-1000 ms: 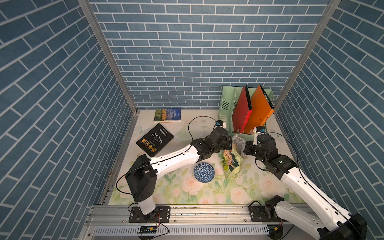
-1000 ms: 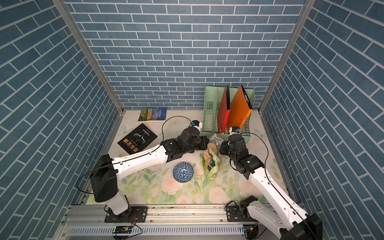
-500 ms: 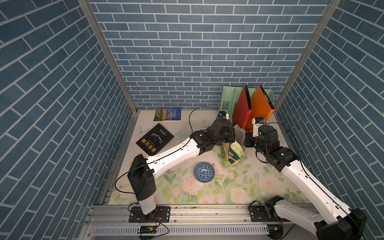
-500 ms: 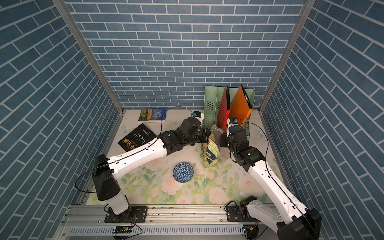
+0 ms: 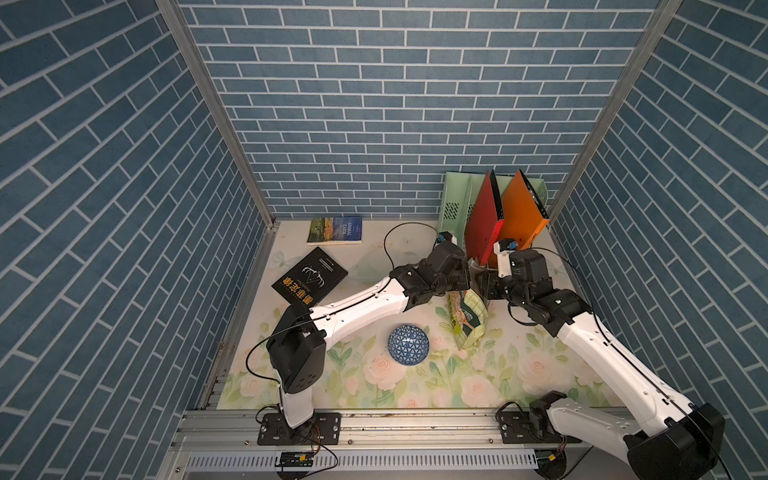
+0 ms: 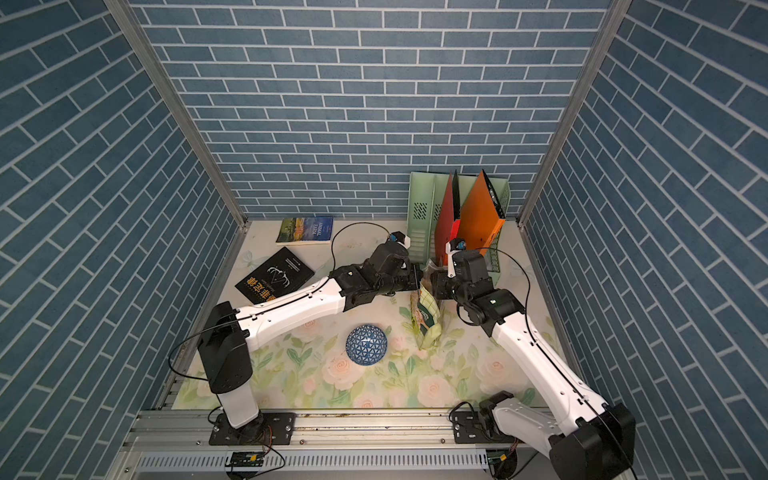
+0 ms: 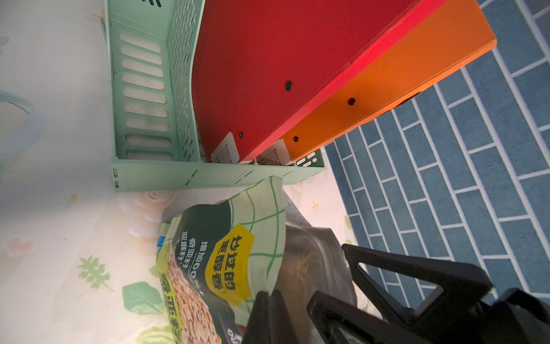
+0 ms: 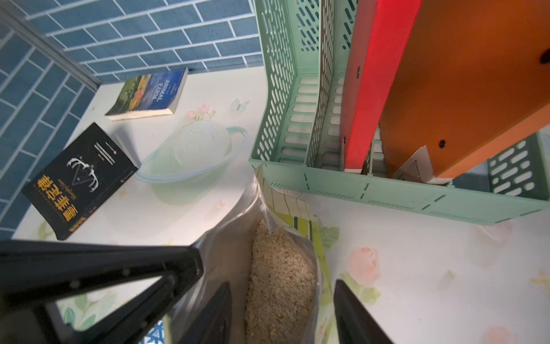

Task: Pour the oats into the breakfast bowl
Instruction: Open the oats bag at the center of the board.

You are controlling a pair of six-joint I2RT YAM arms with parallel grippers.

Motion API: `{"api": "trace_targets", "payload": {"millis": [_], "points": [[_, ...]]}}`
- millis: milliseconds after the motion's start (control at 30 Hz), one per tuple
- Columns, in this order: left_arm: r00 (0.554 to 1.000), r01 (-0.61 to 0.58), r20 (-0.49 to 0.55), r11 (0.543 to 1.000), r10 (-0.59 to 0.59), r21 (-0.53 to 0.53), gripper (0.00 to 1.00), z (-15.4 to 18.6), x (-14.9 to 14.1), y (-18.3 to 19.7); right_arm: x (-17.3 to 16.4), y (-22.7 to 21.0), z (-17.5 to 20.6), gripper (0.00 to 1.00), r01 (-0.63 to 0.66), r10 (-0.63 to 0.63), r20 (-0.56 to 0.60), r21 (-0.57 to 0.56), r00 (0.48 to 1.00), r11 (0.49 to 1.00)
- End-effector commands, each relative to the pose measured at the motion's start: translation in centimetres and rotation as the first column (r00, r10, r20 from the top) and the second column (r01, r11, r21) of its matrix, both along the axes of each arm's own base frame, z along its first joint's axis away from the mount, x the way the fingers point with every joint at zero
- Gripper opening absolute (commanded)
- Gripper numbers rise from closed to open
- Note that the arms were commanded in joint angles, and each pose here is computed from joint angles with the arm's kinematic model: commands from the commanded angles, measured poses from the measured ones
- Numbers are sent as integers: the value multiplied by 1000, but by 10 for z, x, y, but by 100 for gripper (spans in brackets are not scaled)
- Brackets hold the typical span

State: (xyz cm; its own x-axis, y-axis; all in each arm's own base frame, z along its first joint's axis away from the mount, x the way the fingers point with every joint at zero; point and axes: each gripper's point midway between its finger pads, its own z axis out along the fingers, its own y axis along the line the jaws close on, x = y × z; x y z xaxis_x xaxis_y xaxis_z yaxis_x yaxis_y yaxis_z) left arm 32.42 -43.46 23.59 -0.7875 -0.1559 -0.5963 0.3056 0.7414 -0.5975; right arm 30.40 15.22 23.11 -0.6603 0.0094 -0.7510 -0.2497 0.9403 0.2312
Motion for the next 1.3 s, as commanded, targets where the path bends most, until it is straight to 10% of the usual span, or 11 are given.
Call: {"api": "trace_targets", "payload": {"millis": [0, 400, 600, 900, 1267], "points": [[997, 2, 76, 992, 7, -124, 0, 46, 3, -3, -12, -2, 12, 63, -21, 21, -11, -18, 1000, 1000], [996, -7, 91, 989, 21, -147, 0, 58, 1, 3, -23, -18, -28, 61, 4, -39, -125, -267, 991, 964], [993, -40, 103, 990, 54, -133, 0, 61, 1, 14, -11, -30, -14, 0, 46, -80, -78, -364, 994, 930], [978, -153, 133, 985, 162, -80, 0, 84, 11, 48, 18, -62, 14, 0, 267, -230, 136, -501, 964, 823], [989, -134, 47, 988, 138, -70, 0, 41, 20, 33, 38, -10, 20, 0, 124, -77, 204, -225, 976, 966]]}}
